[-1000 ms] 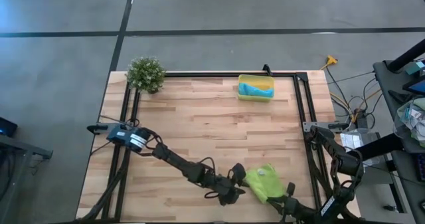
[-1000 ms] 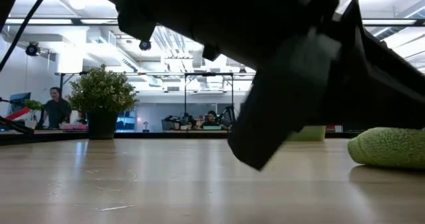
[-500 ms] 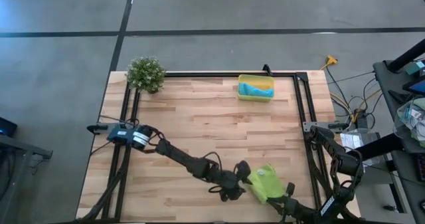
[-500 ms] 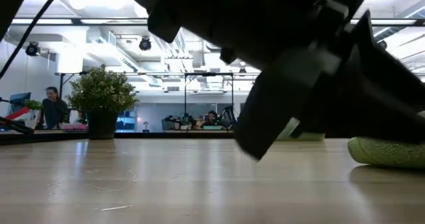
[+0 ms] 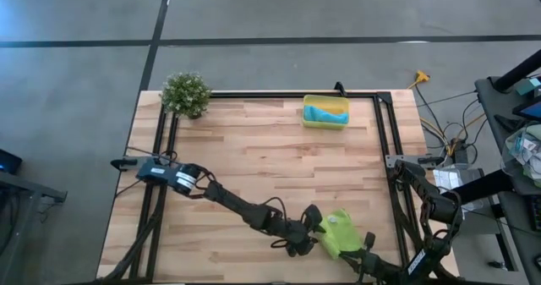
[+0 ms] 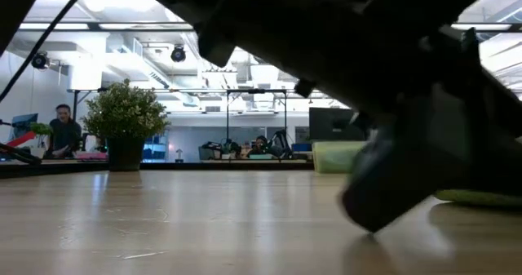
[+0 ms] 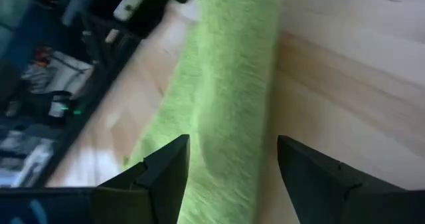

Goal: Roll microfiber towels into tight, uniform cylinder then place into a basket
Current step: Roll the green microfiber towel

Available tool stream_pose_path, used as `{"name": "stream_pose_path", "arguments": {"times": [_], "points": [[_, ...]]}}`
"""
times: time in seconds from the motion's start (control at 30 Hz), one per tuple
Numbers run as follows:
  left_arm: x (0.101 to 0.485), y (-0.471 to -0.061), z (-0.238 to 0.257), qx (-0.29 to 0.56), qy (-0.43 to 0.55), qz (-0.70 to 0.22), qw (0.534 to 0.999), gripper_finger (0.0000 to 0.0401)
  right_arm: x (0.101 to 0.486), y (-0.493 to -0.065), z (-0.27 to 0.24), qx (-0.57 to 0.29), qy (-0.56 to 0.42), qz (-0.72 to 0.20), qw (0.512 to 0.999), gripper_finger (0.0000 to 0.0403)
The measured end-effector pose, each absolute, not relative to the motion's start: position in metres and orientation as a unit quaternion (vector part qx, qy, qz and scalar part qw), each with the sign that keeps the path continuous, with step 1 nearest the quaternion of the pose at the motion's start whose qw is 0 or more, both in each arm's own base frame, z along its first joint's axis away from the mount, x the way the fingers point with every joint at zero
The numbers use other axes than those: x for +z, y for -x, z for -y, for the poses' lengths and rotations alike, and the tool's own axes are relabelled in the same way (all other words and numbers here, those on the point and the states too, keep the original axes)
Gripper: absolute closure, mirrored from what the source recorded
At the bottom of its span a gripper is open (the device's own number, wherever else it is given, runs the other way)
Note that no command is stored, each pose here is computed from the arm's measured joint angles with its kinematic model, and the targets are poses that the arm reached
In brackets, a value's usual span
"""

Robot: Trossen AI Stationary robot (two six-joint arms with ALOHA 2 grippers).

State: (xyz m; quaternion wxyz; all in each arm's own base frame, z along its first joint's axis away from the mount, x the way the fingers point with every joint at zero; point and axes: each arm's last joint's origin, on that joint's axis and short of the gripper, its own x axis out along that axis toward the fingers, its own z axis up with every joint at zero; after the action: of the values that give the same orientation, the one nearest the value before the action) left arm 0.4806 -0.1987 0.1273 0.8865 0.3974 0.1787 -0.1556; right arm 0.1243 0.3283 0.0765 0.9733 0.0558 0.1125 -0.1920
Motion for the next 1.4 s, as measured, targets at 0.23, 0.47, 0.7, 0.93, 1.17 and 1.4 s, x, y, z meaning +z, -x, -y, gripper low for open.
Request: {"name": "stream_pose_path", "arguments": {"times": [0.23,0.47,0.7,0.93,1.17,1.4], "points": [[0.136,-0.488,0.200,-0.140,-0.394,-0.162,0.894,0.0190,0.076,-0.124,-0.328,-0.191,-0.050,-0.114,0.974,0.0394],[0.135,-0.487,0.202,-0.155,-0.370,-0.163,0.901,0.0192,0.076,-0.124,-0.328,-0.190,-0.040,-0.115,0.974,0.0394],[0.122,-0.491,0.204,-0.163,-0.350,-0.170,0.907,0.0245,0.076,-0.124,-0.329,-0.189,-0.032,-0.117,0.975,0.0394],[0.124,-0.491,0.203,-0.145,-0.357,-0.179,0.905,0.0316,0.076,-0.124,-0.329,-0.188,-0.019,-0.123,0.974,0.0394],[0.123,-0.490,0.202,-0.138,-0.337,-0.209,0.908,0.0393,0.076,-0.124,-0.328,-0.190,0.006,-0.140,0.972,0.0394],[0.121,-0.487,0.206,-0.133,-0.336,-0.221,0.906,0.0396,0.078,-0.125,-0.331,-0.184,0.048,-0.152,0.970,0.0394]]}}
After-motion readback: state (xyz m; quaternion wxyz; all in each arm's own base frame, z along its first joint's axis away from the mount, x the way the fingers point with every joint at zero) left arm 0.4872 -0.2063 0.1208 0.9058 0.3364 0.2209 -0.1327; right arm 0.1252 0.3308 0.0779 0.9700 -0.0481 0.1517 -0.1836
